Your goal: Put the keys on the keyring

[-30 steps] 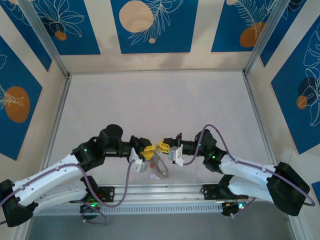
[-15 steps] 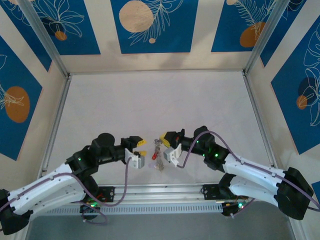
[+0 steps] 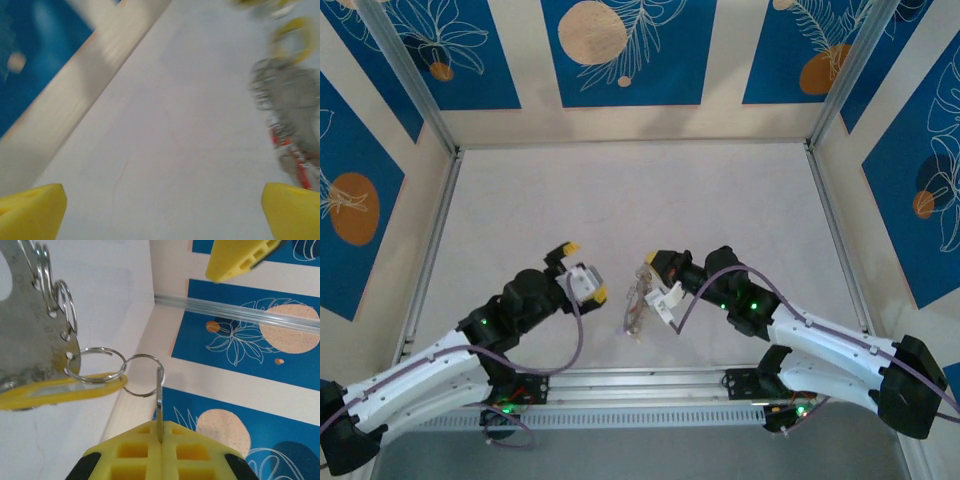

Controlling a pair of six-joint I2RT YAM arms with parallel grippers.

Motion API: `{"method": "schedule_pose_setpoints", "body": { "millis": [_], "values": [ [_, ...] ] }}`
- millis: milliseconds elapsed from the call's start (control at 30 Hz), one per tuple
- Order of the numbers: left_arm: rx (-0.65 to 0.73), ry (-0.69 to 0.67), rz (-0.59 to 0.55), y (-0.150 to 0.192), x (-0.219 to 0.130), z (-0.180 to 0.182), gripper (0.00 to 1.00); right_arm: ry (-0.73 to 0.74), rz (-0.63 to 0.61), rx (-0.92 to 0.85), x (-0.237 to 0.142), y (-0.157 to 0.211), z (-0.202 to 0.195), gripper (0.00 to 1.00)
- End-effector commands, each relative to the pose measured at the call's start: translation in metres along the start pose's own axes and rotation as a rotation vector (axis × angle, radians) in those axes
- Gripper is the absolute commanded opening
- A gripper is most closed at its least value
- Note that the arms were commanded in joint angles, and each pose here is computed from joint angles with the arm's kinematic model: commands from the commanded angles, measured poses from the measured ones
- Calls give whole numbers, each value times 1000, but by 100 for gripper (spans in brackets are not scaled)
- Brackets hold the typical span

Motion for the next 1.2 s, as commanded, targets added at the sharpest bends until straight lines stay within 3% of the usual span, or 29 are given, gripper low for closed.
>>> {"method": "schedule_pose_setpoints", "body": {
  "millis": [0,167,300,567,700,833,1067,1167],
  "values": [
    [-337,-227,44,6,-4,44,100,-12,100,-150,2,18,-18,0],
    [-616,-386,135,38,-4,76,100,-106,114,-143,10,27,-22,0],
    [-861,-616,244,69,-19,109,100,-198,90,-101,28,29,-21,0],
    [-1123,-691,381,95,-24,142,100,-239,134,87,87,36,-36,0],
    [-1182,-695,414,106,-18,145,100,-196,145,130,115,40,-45,0],
    [-1191,-668,433,113,-9,142,100,-177,107,172,120,42,-39,0],
    [-1180,-689,499,132,-2,136,100,-204,34,268,103,51,8,0],
    [-1169,-704,495,138,1,137,100,-234,59,317,98,59,33,0]
  ]
}}
Point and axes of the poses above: each hand's point on the last joint's axis, 136 mm out from that joint toward the fingers, its own x axis out along the fingers, its own z axis along the line the jaws close on, y = z × x, the point moved 3 cm from there along -x, back along the fingers, and after that the axes turned 7 degrees about -x, right-handed, at the moved point
